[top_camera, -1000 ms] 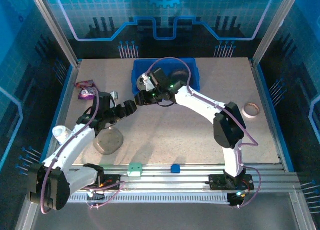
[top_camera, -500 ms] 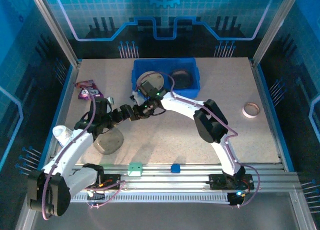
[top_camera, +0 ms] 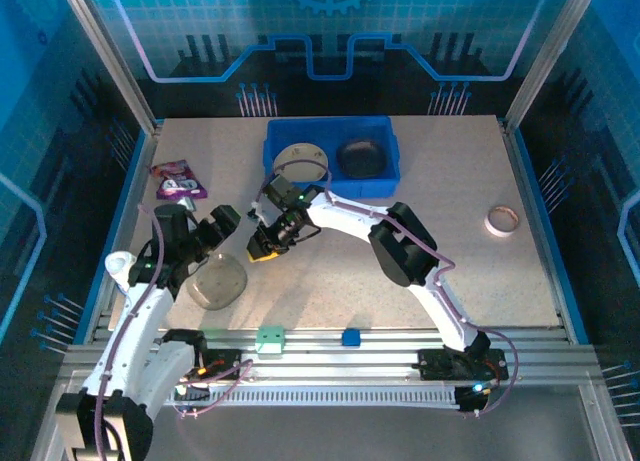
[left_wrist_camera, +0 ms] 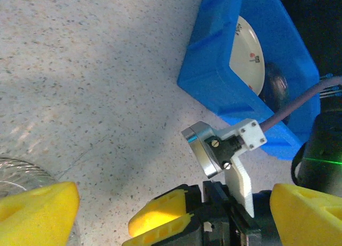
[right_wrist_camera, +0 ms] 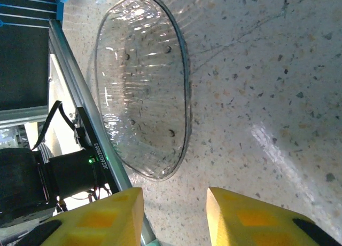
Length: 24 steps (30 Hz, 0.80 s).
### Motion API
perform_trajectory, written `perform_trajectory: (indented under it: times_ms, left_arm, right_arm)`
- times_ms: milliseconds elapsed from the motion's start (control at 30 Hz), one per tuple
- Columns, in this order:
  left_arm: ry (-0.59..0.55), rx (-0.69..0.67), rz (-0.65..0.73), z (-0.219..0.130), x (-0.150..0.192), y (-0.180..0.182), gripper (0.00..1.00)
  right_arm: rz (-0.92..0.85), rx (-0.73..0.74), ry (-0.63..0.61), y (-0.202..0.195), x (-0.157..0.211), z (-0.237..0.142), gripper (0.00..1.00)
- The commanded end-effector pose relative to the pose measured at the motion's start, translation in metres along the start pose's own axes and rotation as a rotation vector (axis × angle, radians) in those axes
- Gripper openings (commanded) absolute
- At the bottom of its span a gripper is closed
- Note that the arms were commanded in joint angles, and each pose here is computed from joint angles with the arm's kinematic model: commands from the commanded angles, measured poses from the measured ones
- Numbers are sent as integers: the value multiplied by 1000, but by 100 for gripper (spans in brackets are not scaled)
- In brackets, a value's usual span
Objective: Place the plates into the plastic bin on the countertop
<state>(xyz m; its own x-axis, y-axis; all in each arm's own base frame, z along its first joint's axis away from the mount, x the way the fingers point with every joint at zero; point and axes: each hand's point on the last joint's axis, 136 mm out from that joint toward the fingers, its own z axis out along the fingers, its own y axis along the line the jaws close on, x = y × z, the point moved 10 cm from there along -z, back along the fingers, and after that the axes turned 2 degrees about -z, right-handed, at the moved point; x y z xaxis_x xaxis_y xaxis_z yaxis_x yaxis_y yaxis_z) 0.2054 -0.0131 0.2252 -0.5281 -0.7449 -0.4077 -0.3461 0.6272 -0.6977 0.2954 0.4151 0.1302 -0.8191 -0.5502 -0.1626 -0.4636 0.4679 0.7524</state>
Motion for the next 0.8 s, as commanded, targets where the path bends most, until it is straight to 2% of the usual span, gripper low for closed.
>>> perform_trajectory:
  times_ms: [0,767]
  left_arm:
    - [8,-8,-60,-2,4,10,94]
    - [5,10,-95,-5,11,27,94]
  right_arm:
    - [9,-32,58,-1,2,14,36]
    - [28,-41,131,-6,-7,53,32]
